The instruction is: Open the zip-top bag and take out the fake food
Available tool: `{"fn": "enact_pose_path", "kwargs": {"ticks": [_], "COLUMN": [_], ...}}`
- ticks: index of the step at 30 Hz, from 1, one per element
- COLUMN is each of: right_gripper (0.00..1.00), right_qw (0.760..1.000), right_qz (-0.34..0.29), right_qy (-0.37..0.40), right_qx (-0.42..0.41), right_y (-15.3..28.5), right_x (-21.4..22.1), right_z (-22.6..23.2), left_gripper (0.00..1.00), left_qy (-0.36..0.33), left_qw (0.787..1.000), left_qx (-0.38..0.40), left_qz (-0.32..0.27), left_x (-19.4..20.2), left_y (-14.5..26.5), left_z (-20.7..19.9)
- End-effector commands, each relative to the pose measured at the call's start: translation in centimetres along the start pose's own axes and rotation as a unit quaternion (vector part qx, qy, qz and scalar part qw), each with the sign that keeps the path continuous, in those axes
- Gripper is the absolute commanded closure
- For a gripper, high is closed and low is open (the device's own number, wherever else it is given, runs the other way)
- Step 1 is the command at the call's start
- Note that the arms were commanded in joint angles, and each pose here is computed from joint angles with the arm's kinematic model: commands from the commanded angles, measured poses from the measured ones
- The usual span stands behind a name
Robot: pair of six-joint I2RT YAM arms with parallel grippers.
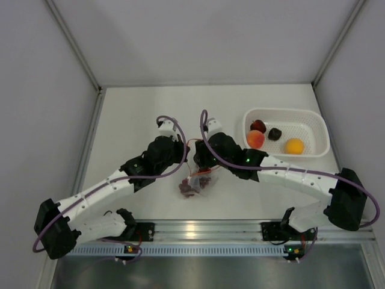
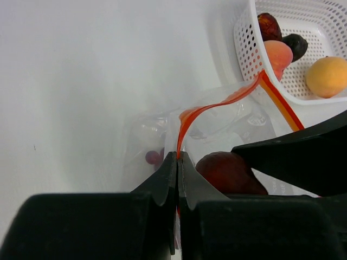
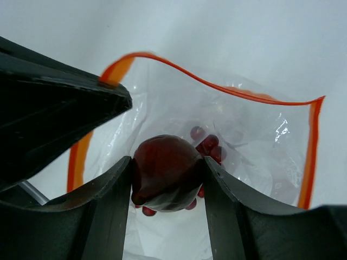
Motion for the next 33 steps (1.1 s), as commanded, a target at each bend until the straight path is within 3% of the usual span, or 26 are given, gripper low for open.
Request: {"fn": "enact_pose_path", "kwargs": {"ticks": [1, 8, 14, 20, 24, 27, 31, 33], "right_gripper": [0.89, 0.89, 0.89, 0.87, 0.84, 0.83, 0.71, 0.6], "right_qw": [0.998, 0.994, 0.988, 0.97, 0.935, 0.917, 0.905, 0.897], "right_qz": [-0.053, -0.103, -0.148, -0.159, -0.146, -0.112, -0.065, -0.051], "right_qy": [-0.002, -0.006, -0.037, -0.096, -0.15, -0.181, -0.226, -0.236], "right_qx": [-0.018, -0.023, -0.008, 0.159, 0.288, 0.337, 0.355, 0.371], "right_y": [1.9, 5.4, 8.3, 10.3, 11.4, 10.8, 8.7, 8.5], "right_x": [-3.3, -6.5, -9.9, -10.4, -8.4, -6.2, -3.4, -2.9], "right_z": [0.9, 0.7, -2.6, -14.5, -23.8, -28.6, -32.8, -34.0], "left_gripper": [1.0, 1.0, 1.0, 1.0, 1.0, 1.0, 1.0, 1.0], "left_qy": [0.011, 0.008, 0.007, 0.009, 0.013, 0.011, 0.011, 0.012], "left_qw": [0.999, 1.0, 1.0, 1.0, 1.0, 1.0, 0.999, 0.999], "left_qx": [0.031, 0.015, 0.003, 0.01, 0.021, 0.027, 0.035, 0.036], "left_qz": [-0.009, -0.005, 0.004, 0.002, -0.001, 0.002, 0.002, -0.004], "left_x": [-1.2, -0.8, -0.4, -0.9, -1.7, -2.1, -2.4, -2.7], "left_y": [-0.2, -0.8, -1.3, -0.8, -0.3, 0.0, 0.6, 1.0], "left_z": [-1.8, -1.3, -1.0, -1.3, -2.0, -2.4, -2.7, -2.6]}}
Point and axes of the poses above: each gripper's point midway between its finger pads, its own y axis back along the fingers, its own z axis along the line the jaws close on, x = y × z, the point moved 2 cm from there along y, back along the fingers, and after that the axes turned 1 degree about y, right-handed, at the moved point
